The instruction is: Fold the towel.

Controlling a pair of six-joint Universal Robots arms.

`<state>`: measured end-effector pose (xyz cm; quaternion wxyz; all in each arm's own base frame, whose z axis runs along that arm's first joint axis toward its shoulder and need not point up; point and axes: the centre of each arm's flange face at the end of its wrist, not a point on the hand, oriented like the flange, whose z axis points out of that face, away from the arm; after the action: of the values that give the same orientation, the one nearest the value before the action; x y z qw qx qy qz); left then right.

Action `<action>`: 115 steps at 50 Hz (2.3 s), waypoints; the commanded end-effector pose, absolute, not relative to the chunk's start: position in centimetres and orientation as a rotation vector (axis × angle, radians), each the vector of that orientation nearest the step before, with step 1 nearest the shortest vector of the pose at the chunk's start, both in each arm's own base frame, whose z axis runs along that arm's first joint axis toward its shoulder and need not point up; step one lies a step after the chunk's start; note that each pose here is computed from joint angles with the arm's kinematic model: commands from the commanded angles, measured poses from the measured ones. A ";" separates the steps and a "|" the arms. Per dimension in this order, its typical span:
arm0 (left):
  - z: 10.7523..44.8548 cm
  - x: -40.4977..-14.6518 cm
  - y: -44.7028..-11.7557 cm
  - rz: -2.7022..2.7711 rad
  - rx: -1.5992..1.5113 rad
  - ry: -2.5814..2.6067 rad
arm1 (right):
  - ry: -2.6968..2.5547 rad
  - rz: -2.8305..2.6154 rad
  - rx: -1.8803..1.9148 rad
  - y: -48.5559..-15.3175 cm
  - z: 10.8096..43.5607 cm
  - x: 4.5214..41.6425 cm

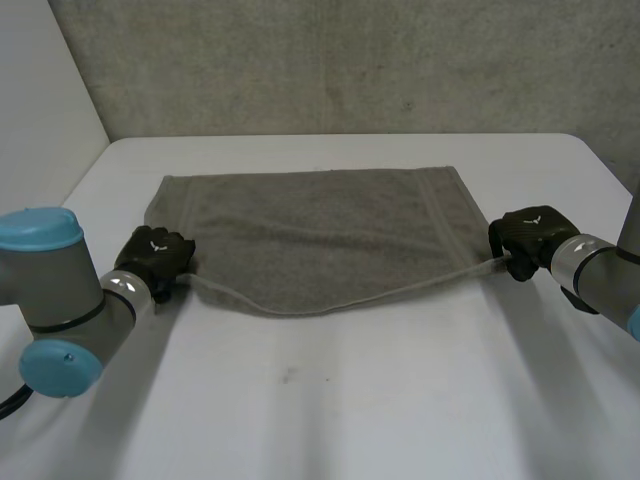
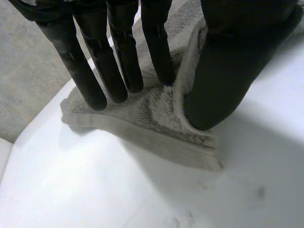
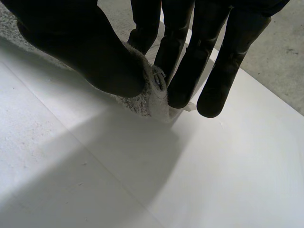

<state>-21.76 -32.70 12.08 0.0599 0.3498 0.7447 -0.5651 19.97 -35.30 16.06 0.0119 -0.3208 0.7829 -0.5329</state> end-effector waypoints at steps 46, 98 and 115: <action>20.6 -19.5 -28.3 -1.708 1.376 1.995 | 2.470 -1.651 -1.351 -31.8 23.6 16.1; 18.4 -19.9 -31.9 -1.694 1.255 2.152 | 2.514 -1.173 -0.957 -19.6 16.4 17.3; 17.8 -20.0 -32.1 -1.676 1.259 2.169 | 2.472 -1.351 -0.984 -20.5 14.8 17.2</action>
<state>-19.96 -32.15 17.84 0.0629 0.4163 0.7170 -0.5555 17.22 -19.89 15.10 0.0880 -0.3276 0.8371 -0.4292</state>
